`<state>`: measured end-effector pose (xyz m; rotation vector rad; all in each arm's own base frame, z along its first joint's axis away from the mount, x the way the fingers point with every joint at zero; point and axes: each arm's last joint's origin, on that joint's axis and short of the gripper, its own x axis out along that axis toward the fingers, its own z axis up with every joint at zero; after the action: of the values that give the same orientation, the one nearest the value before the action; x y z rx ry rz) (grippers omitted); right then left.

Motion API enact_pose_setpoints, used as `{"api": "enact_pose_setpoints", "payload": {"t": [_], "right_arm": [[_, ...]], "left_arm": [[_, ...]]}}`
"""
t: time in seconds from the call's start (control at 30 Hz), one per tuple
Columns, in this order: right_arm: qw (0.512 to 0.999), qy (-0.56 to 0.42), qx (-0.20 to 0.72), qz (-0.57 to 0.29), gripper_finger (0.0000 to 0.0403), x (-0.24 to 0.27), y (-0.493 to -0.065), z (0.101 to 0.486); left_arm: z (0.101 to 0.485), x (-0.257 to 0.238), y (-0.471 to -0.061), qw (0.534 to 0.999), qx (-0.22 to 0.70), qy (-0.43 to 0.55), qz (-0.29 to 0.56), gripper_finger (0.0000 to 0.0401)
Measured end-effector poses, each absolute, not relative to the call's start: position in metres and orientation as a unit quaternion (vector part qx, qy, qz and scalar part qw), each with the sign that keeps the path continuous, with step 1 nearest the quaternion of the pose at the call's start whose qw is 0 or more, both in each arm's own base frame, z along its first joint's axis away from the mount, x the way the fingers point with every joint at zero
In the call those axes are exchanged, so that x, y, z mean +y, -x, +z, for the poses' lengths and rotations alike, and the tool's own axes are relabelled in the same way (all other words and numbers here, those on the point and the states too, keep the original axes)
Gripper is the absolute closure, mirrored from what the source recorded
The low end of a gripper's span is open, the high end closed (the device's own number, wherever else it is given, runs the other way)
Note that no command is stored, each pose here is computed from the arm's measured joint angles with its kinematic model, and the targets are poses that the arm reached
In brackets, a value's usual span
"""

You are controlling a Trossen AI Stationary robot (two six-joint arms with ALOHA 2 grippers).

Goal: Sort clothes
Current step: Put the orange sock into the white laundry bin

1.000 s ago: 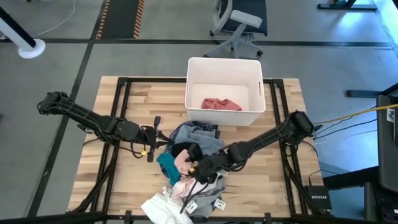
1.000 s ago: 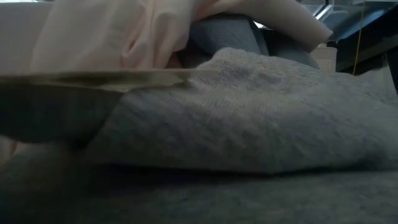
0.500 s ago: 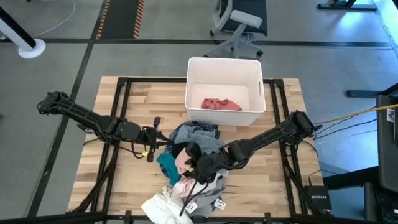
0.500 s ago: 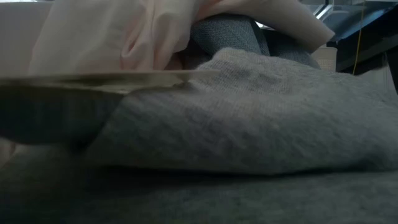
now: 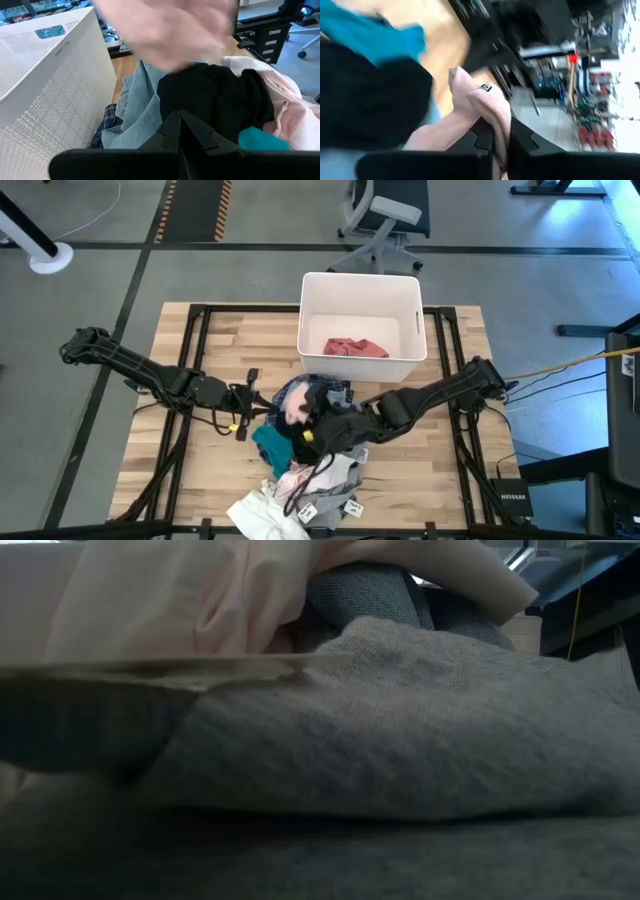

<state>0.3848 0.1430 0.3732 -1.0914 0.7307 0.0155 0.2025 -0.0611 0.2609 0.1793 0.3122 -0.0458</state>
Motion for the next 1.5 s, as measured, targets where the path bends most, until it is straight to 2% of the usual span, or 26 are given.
{"api": "enact_pose_setpoints", "payload": {"t": [0.13, 0.33, 0.53, 0.87, 1.03, 1.23, 1.5], "right_arm": [[0.779, 0.506, 0.37, -0.015, 0.0361, 0.121, -0.382, 0.386], [0.765, 0.487, 0.419, -0.045, 0.0381, 0.081, -0.383, 0.392], [0.752, 0.464, 0.461, -0.079, 0.0367, 0.037, -0.387, 0.39], [0.769, 0.38, 0.497, -0.137, 0.0364, -0.04, -0.383, 0.392], [0.799, 0.317, 0.495, -0.128, 0.0364, -0.071, -0.381, 0.39], [0.821, 0.253, 0.496, -0.13, 0.0363, -0.095, -0.376, 0.388], [0.82, 0.231, 0.505, -0.136, 0.0356, -0.103, -0.375, 0.384]], "left_arm": [[0.261, -0.061, -0.202, 0.983, 0.156, -0.09, -0.023, 0.0401], [0.261, -0.061, -0.202, 0.983, 0.156, -0.09, -0.023, 0.0401], [0.259, -0.061, -0.202, 0.982, 0.165, -0.093, -0.023, 0.0401], [0.259, -0.061, -0.202, 0.981, 0.167, -0.092, -0.023, 0.0401], [0.259, -0.061, -0.202, 0.981, 0.167, -0.092, -0.023, 0.0401], [0.259, -0.061, -0.202, 0.981, 0.167, -0.092, -0.023, 0.0401], [0.259, -0.061, -0.202, 0.981, 0.167, -0.092, -0.023, 0.0401]]}}
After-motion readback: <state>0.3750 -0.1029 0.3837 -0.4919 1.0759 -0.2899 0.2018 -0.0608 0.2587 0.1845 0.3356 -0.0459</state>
